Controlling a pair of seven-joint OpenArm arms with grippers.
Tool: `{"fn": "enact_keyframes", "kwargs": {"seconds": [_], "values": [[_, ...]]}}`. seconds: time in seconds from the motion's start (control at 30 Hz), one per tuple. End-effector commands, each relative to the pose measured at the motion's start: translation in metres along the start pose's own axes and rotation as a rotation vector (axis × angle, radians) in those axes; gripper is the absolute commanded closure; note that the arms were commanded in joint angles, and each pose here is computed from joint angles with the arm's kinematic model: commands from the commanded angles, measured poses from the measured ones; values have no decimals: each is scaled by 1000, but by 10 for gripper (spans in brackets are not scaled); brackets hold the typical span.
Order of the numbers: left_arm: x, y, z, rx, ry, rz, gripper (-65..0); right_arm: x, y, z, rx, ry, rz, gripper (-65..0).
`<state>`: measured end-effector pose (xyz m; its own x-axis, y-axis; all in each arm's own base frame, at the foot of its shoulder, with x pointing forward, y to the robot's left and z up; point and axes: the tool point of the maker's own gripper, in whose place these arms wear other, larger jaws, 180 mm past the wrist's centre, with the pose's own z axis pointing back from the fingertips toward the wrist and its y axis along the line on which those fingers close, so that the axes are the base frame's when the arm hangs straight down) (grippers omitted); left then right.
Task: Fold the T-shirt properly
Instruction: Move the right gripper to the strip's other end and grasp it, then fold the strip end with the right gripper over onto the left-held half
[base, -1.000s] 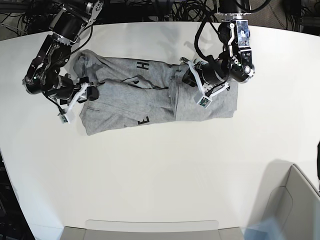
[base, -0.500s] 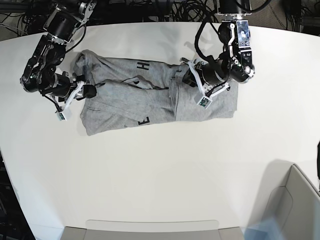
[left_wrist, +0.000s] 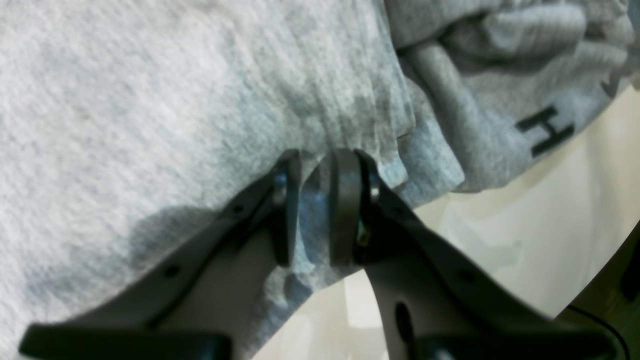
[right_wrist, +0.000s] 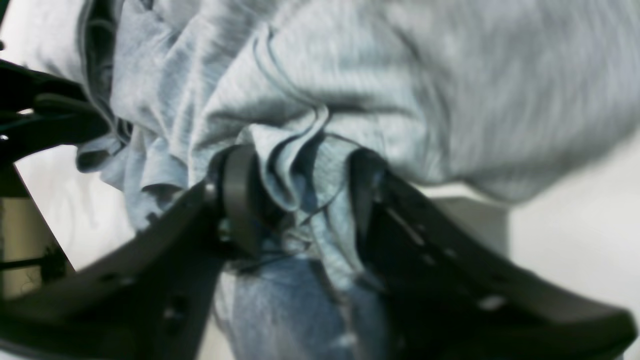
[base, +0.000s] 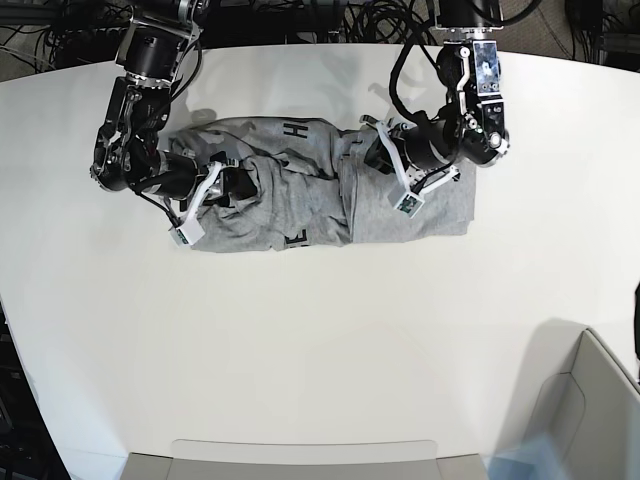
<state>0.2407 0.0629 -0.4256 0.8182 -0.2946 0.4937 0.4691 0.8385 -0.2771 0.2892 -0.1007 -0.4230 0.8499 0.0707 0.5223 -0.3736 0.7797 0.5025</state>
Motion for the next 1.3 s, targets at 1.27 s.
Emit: {"fn": "enact_keyframes", "kwargs": {"seconds": [1.27], "values": [[-30, 107, 123, 435, -66, 145, -111, 129, 68, 53, -189, -167, 623, 0]]}}
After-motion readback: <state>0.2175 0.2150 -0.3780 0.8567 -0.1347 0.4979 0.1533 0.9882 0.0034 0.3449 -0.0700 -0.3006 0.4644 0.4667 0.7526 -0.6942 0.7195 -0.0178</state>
